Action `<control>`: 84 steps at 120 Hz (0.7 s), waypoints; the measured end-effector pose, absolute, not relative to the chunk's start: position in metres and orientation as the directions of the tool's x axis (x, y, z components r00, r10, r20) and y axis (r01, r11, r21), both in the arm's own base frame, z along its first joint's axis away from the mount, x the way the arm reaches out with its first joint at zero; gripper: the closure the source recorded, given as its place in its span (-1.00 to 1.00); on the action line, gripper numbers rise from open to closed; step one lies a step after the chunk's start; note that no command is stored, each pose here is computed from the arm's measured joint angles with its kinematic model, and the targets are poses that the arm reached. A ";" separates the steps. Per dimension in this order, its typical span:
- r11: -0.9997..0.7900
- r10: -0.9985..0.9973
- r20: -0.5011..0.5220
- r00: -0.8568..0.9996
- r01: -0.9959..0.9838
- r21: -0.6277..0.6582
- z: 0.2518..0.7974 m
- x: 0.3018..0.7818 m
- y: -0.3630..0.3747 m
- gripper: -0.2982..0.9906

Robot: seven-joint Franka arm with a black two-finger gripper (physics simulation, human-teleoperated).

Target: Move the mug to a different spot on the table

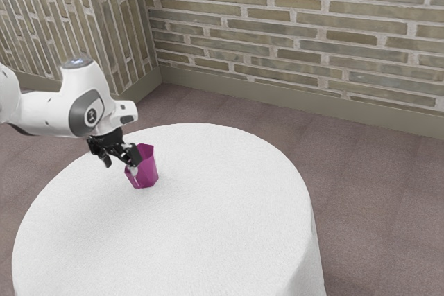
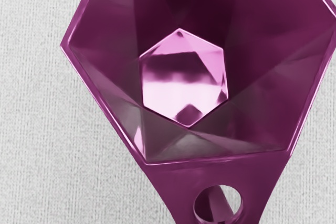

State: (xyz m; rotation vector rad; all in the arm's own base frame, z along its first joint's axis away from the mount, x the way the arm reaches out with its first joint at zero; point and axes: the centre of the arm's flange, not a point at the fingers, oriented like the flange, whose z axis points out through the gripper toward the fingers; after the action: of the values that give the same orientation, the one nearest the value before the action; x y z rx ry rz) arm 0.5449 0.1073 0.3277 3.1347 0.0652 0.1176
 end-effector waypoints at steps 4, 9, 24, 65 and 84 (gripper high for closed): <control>-0.999 0.042 0.073 0.996 0.042 0.007 0.323 0.547 0.108 -0.51; -0.999 0.039 0.073 0.997 0.038 0.009 0.319 0.549 0.107 -0.51; -1.000 0.015 0.073 0.997 0.014 0.008 0.311 0.553 0.102 -0.51; -0.999 -0.035 0.084 0.996 -0.034 -0.010 0.292 0.553 0.102 -0.51; -0.999 -0.049 0.092 0.994 -0.048 -0.016 0.287 0.555 0.101 -0.46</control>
State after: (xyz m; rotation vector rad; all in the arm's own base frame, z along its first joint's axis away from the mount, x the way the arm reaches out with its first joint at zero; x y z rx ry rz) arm 0.5547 0.1013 0.2868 3.1510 -0.0772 0.1464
